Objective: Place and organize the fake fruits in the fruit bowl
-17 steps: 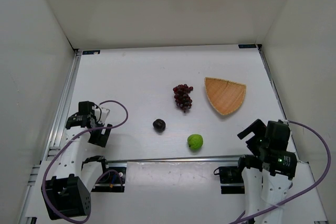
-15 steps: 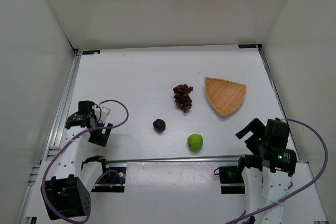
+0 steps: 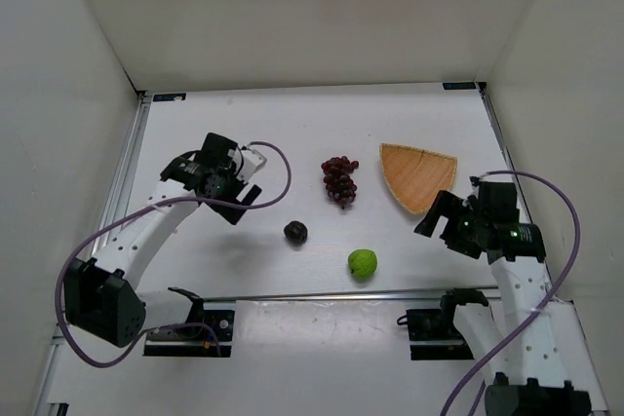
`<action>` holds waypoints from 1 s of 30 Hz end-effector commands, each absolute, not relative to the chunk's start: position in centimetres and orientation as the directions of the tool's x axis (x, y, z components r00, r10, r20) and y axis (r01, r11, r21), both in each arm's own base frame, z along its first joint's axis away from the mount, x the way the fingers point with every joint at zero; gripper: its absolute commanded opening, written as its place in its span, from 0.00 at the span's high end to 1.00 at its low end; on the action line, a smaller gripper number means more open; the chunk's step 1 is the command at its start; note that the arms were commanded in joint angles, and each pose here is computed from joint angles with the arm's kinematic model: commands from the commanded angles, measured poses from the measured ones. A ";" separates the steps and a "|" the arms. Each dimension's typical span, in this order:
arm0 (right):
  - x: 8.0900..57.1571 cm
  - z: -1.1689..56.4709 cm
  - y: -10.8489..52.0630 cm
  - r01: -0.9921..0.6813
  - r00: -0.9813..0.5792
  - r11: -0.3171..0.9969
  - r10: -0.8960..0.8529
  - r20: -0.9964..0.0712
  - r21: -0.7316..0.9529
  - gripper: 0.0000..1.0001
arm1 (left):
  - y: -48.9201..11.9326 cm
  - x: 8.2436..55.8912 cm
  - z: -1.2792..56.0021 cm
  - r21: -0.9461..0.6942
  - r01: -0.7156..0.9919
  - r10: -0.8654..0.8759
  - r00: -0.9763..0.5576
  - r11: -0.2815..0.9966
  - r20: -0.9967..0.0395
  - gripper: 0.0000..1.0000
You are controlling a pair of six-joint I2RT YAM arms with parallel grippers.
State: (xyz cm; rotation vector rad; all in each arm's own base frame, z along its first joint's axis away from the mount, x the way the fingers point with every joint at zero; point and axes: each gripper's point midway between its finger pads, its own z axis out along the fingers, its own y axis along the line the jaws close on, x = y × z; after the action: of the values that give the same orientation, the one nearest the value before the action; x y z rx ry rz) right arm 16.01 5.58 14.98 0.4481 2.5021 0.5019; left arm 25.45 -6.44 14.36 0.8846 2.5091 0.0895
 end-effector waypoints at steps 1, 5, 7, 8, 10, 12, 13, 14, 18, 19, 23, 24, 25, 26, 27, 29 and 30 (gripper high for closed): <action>17.3 13.4 4.6 0.202 -0.822 0.933 0.327 -0.466 0.297 0.00 | -8.9 25.8 16.1 0.205 0.620 0.637 -0.632 0.757 -0.441 0.00; 18.8 14.1 9.7 0.006 -0.856 0.967 0.138 -0.499 0.256 0.00 | -10.0 25.6 15.7 0.278 0.690 0.736 -0.561 0.669 -0.380 0.00; 18.4 13.0 12.4 -0.068 -0.892 0.972 0.042 -0.450 0.226 0.00 | -10.4 25.6 15.6 0.291 0.714 0.764 -0.534 0.637 -0.363 0.00; 18.2 12.6 13.2 -0.087 -0.901 0.971 0.019 -0.434 0.224 0.00 | -10.7 25.5 15.6 0.295 0.727 0.777 -0.517 0.620 -0.360 0.00; 17.7 11.6 15.9 -0.132 -0.911 0.950 -0.004 -0.413 0.283 0.00 | -11.8 25.5 15.5 0.292 0.750 0.793 -0.482 0.593 -0.371 0.00; 17.5 11.0 18.5 -0.188 -0.906 0.915 -0.021 -0.422 0.358 0.00 | -12.7 25.7 15.3 0.286 0.763 0.800 -0.464 0.579 -0.380 0.00; 16.8 9.8 19.0 -0.194 -0.918 0.911 -0.038 -0.395 0.363 0.00 | -13.1 25.5 14.9 0.282 0.775 0.810 -0.458 0.566 -0.367 0.00; 16.7 9.8 19.6 -0.216 -0.915 0.905 -0.056 -0.401 0.367 0.00 | -13.4 25.6 14.9 0.272 0.770 0.799 -0.463 0.577 -0.383 0.00; 14.8 7.2 21.9 -0.295 -0.926 0.895 -0.182 -0.330 0.335 0.00 | -14.2 25.5 13.4 0.238 0.782 0.797 -0.476 0.577 -0.371 0.00; 14.9 6.8 22.1 -0.300 -0.926 0.899 -0.195 -0.324 0.318 0.00 | -14.4 25.8 13.3 0.239 0.780 0.796 -0.474 0.578 -0.377 0.00; 14.1 4.8 21.8 -0.288 -0.942 0.922 -0.225 -0.250 0.257 0.00 | -14.6 25.9 12.7 0.228 0.773 0.787 -0.493 0.592 -0.371 0.00; 14.0 4.4 21.8 -0.276 -0.947 0.928 -0.217 -0.236 0.252 0.00 | -14.7 25.9 12.7 0.224 0.768 0.781 -0.501 0.600 -0.373 0.00; 13.6 4.4 21.7 -0.270 -0.951 0.930 -0.217 -0.222 0.247 0.00 | -14.8 25.8 12.5 0.214 0.773 0.782 -0.503 0.598 -0.368 0.00; 13.4 4.0 21.4 -0.267 -0.954 0.935 -0.221 -0.204 0.235 0.00 | -14.7 25.6 12.2 0.211 0.774 0.784 -0.505 0.596 -0.360 0.00; 13.5 3.8 21.2 -0.264 -0.954 0.939 -0.220 -0.204 0.220 0.02 | -14.7 25.6 12.2 0.208 0.769 0.778 -0.514 0.605 -0.362 0.00; 13.7 3.9 20.7 -0.245 -0.957 0.951 -0.206 -0.206 0.186 0.16 | -15.1 25.3 12.1 0.198 0.779 0.782 -0.504 0.595 -0.366 0.00; 14.0 4.1 20.6 -0.233 -0.957 0.955 -0.192 -0.219 0.185 0.32 | -15.3 25.5 12.2 0.197 0.773 0.775 -0.508 0.603 -0.375 0.00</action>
State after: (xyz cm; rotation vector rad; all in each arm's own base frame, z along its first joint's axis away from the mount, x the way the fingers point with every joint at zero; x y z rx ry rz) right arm 13.14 20.64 3.17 -0.3792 2.9353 0.3511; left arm 25.31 -13.96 11.57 1.2645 2.4384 0.0677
